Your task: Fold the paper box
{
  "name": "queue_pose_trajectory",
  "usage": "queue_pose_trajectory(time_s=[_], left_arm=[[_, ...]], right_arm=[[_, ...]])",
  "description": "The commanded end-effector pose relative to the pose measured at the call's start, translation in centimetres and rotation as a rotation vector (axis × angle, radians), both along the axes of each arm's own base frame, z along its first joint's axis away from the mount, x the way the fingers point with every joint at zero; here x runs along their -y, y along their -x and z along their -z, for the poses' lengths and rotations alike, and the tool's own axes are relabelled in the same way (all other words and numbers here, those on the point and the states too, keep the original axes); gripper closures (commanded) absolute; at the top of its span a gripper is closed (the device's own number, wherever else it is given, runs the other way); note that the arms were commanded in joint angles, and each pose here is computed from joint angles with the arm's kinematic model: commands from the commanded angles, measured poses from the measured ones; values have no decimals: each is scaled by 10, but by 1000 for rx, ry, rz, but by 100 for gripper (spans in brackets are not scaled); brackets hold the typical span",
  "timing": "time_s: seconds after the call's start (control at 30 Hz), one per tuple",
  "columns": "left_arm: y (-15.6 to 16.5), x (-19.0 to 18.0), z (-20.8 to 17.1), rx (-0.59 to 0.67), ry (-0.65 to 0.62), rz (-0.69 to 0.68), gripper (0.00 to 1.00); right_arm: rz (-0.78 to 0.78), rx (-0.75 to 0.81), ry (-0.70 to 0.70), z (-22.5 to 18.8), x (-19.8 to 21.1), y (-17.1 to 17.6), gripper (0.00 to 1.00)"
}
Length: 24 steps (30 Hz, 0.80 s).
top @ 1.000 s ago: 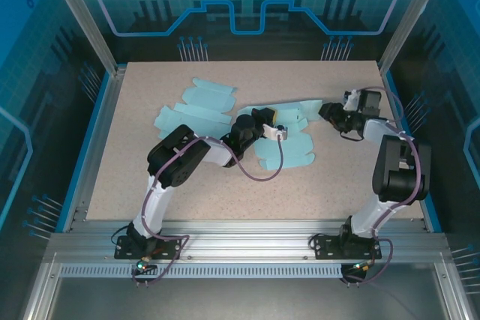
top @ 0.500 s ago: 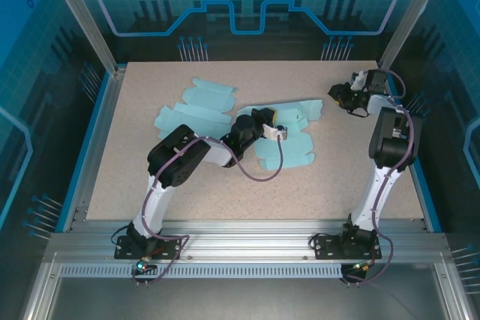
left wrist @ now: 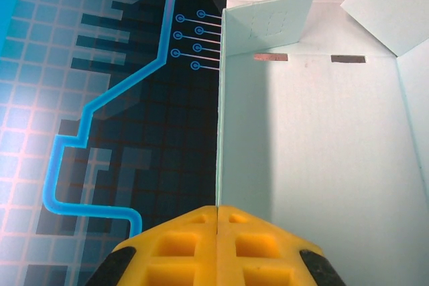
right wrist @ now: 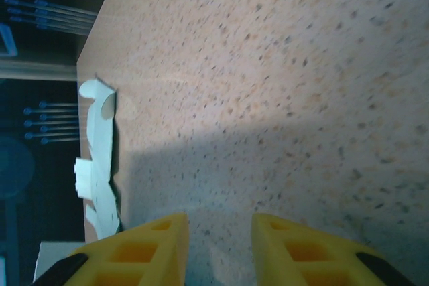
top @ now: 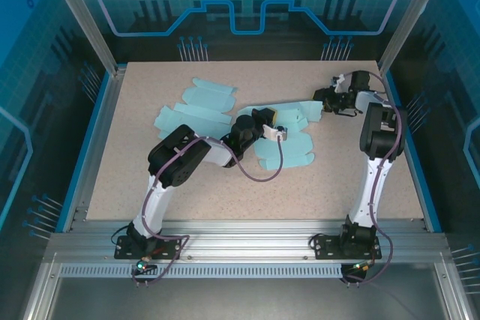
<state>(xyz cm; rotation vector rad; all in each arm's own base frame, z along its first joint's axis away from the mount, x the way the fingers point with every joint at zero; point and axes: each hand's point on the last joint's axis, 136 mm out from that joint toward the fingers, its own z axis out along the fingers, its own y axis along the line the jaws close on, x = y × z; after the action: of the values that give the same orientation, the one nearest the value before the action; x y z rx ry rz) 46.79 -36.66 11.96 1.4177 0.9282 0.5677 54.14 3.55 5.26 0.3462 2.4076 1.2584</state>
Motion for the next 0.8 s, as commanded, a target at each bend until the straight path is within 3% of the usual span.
queue_pose_trajectory(time_s=[0.0,0.77], left_arm=[[1,1,21,-8,-41,19,100],[-1,0,21,-3,-47,9,100]], right_arm=[[-117,-1,-54,-4,-19,21,68],[-133,55,35,-32,-51,82,68]])
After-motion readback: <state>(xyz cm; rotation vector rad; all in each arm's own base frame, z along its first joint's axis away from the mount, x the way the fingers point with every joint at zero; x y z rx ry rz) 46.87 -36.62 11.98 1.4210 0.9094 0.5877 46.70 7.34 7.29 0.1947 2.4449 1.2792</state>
